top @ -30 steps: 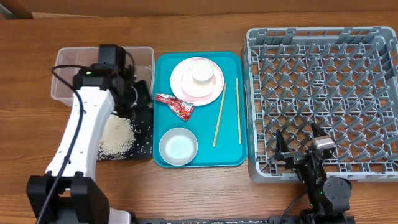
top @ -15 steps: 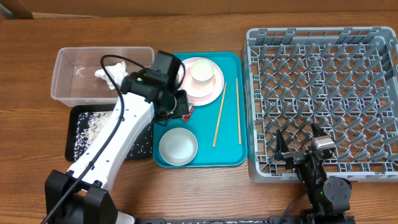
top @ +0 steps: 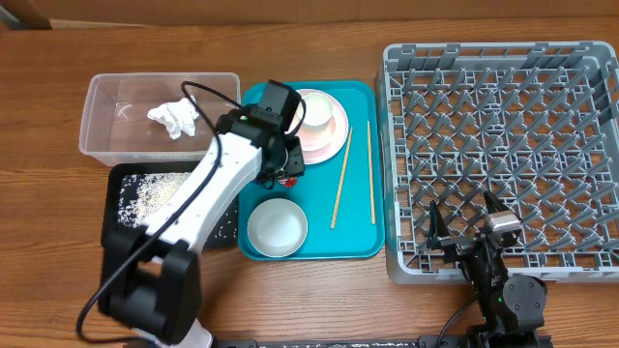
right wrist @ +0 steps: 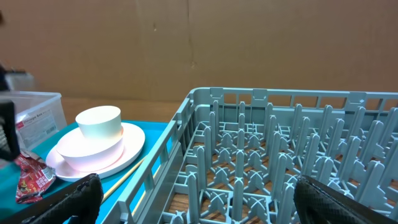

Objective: Sort waste into correct bins and load items into the dishwasher
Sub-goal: 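Move the left gripper back to the red wrapper and grasp it, then carry the red wrapper with the left gripper and drop it into the clear bin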

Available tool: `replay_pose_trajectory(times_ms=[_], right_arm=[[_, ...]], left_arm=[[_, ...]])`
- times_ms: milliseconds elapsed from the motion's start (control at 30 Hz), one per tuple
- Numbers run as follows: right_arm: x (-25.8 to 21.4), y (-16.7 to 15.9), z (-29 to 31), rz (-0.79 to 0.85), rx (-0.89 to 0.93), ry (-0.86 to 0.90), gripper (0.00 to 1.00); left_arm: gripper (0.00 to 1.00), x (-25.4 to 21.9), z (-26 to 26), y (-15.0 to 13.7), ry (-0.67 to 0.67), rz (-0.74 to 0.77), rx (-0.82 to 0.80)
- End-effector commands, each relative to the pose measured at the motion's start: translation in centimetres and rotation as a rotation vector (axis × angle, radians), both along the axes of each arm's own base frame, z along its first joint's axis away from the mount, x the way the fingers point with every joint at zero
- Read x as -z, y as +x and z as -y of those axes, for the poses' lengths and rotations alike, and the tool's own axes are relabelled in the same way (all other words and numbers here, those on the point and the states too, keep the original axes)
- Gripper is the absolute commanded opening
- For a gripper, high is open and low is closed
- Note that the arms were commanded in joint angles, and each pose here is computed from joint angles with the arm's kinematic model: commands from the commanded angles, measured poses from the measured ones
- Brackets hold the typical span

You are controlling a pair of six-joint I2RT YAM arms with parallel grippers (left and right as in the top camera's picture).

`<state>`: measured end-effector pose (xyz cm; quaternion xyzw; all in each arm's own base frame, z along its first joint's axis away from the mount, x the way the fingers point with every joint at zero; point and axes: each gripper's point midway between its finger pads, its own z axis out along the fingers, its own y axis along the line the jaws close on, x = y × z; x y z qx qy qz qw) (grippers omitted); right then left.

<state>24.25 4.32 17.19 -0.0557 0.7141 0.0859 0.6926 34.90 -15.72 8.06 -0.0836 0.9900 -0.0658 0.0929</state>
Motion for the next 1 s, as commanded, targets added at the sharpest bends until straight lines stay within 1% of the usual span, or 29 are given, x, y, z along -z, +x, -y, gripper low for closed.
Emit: replay_pose_trajectory(times_ms=[0,133,200,300,367,600,700,900,933,967], right_arm=[[0.1,0.0,0.1,0.006,0.003,-0.002,1.0],[0.1,0.0,0.1,0.006,0.003,-0.002,1.0],[0.1,0.0,0.1,0.006,0.003,-0.002,1.0],[0.1,0.0,0.1,0.007,0.003,-0.002,1.0],[0.1,0.0,0.1,0.006,0.003,-0.002,1.0],[0.1,0.0,0.1,0.006,0.003,-0.002,1.0],[0.1,0.0,0.1,0.006,0.003,-0.002,1.0],[0.1,0.0,0.1,0.006,0.003,-0.002,1.0],[0.1,0.0,0.1,0.006,0.003,-0.002,1.0],[0.1,0.0,0.1,0.006,0.003,-0.002,1.0]], left_arm=[[0.45,2.6,-0.3,0.0,0.035,-0.047,-0.018],[0.43,4.5,-0.1,0.5,0.042,-0.062,-0.019],[0.45,4.9,0.1,1.0,0.037,-0.052,-0.02],[0.5,5.0,0.2,1.7,0.026,-0.028,-0.024],[0.51,5.0,0.3,2.0,0.022,-0.019,-0.025],[0.5,6.4,0.4,1.7,0.037,-0.048,-0.018],[0.47,7.3,0.2,1.5,0.056,-0.066,-0.019],[0.46,8.6,-0.4,1.4,0.093,-0.087,-0.024],[0.43,8.6,-0.5,1.4,0.1,-0.084,-0.025],[0.31,8.6,-0.5,1.4,0.099,-0.083,-0.024]])
